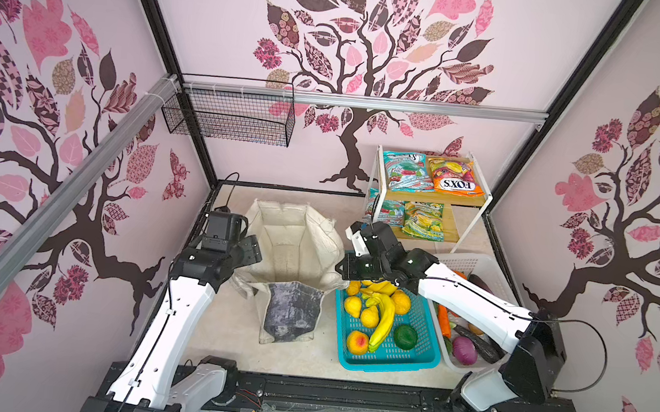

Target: Place the food into the grocery bag and tie it

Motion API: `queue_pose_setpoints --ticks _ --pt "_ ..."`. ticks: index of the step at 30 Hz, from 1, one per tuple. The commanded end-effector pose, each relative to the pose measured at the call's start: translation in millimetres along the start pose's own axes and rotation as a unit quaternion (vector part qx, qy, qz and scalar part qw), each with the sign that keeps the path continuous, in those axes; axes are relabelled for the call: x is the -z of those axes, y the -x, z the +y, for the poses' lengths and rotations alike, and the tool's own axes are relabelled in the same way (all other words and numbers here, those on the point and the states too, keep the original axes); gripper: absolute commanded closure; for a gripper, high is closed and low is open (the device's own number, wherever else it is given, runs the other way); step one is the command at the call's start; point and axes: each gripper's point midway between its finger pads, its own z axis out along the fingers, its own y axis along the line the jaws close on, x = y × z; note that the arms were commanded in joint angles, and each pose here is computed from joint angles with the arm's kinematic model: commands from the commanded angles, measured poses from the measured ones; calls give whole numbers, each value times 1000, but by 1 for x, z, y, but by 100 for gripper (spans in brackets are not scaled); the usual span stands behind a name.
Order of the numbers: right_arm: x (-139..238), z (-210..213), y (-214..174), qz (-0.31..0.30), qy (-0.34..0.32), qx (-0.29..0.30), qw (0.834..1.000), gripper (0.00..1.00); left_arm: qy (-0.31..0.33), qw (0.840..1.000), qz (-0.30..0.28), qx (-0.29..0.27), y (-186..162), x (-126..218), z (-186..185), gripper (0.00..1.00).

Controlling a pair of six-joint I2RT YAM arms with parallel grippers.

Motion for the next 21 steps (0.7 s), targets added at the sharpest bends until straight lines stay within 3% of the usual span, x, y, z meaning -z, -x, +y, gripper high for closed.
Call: queue_pose_setpoints --ticks 1,2,3,8,13,18,21 --pt "15 13 7 -20 18 9 1000 100 -12 1000 -13 1 3 6 1 80" --pt "15 13 8 -20 16 9 1000 100 -5 1000 -20 3 7 9 4 95" --pt "15 10 8 -21 7 6 1000 100 10 999 -30 3 12 14 10 100" --pt "32 -27 12 -49 -100 -3 994 100 136 989 -58 -4 27 33 56 100" --pt "38 -33 12 -54 -117 -11 992 100 86 996 -31 -3 9 10 39 100" --pt "30 -30 3 -33 -103 -19 994 100 -9 999 -43 1 8 0 8 100" --pt "32 -21 4 -39 -77 -19 996 100 -30 998 -49 -1 4 1 2 100"
